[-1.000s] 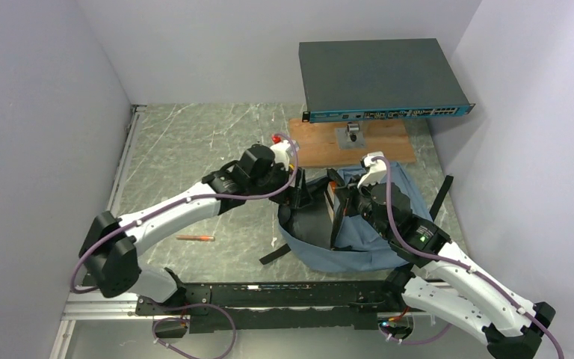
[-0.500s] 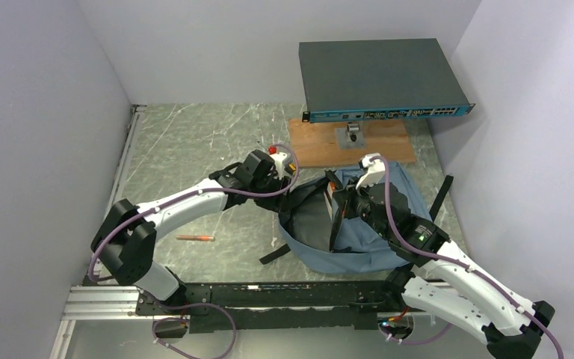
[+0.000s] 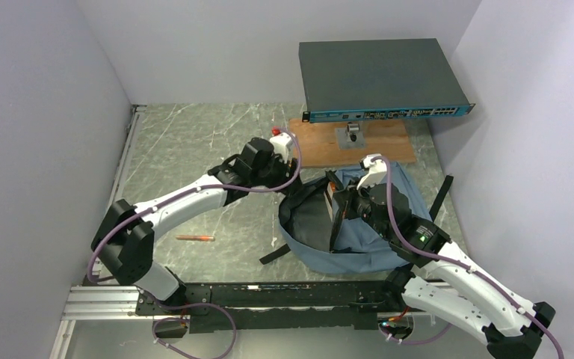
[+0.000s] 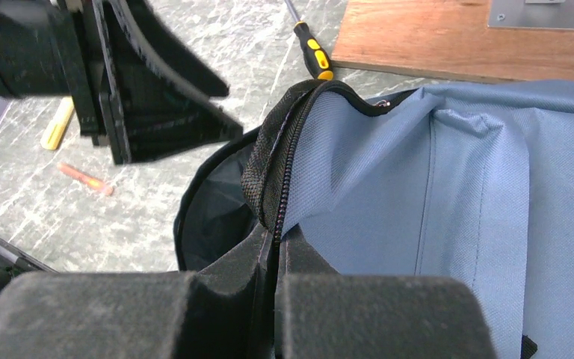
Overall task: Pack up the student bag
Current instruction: Zip the student bag at the center of the board.
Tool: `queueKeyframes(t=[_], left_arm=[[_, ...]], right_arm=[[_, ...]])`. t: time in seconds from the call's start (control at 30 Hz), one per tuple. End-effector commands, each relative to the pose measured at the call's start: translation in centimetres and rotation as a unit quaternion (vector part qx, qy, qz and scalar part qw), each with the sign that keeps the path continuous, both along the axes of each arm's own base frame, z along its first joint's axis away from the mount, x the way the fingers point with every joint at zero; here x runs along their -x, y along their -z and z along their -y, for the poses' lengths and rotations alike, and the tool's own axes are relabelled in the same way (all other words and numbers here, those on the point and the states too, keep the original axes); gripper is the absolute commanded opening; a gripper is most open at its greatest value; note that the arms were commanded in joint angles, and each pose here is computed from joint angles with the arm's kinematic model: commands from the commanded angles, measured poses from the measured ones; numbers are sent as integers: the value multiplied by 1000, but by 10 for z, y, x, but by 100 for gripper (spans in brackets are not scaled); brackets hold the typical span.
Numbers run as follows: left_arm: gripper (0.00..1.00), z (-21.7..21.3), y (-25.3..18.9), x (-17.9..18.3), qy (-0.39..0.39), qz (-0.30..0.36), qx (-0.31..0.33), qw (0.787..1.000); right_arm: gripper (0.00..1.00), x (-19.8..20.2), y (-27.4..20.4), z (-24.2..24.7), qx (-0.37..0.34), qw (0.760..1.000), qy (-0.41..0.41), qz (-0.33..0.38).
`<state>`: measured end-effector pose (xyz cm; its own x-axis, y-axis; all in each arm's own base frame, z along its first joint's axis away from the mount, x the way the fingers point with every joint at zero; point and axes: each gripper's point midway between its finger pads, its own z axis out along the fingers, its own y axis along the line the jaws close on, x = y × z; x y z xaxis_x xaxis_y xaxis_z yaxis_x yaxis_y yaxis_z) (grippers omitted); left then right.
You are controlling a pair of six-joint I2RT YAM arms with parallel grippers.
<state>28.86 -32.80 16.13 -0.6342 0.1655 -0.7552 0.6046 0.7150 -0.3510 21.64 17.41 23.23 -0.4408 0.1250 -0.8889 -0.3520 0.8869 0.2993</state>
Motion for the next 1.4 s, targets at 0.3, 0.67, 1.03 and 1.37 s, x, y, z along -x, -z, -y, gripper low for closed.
queueKeyframes(t=[0.3,0.67,1.03,1.37], left_arm=[[49,87,-46,-49,59,135,52,988],[45,97,-28,-47,67,115,32,991],[41,84,-18,-30,75,103,25,992],[36,94,-12,-27,88,84,34,992]], right_arm=[[0,6,-29,-2,-52,998,-6,28],[0,7,-29,1,-51,998,-3,31],[0,7,-27,0,-54,998,-6,29],[0,7,-26,-2,-59,998,-7,26]])
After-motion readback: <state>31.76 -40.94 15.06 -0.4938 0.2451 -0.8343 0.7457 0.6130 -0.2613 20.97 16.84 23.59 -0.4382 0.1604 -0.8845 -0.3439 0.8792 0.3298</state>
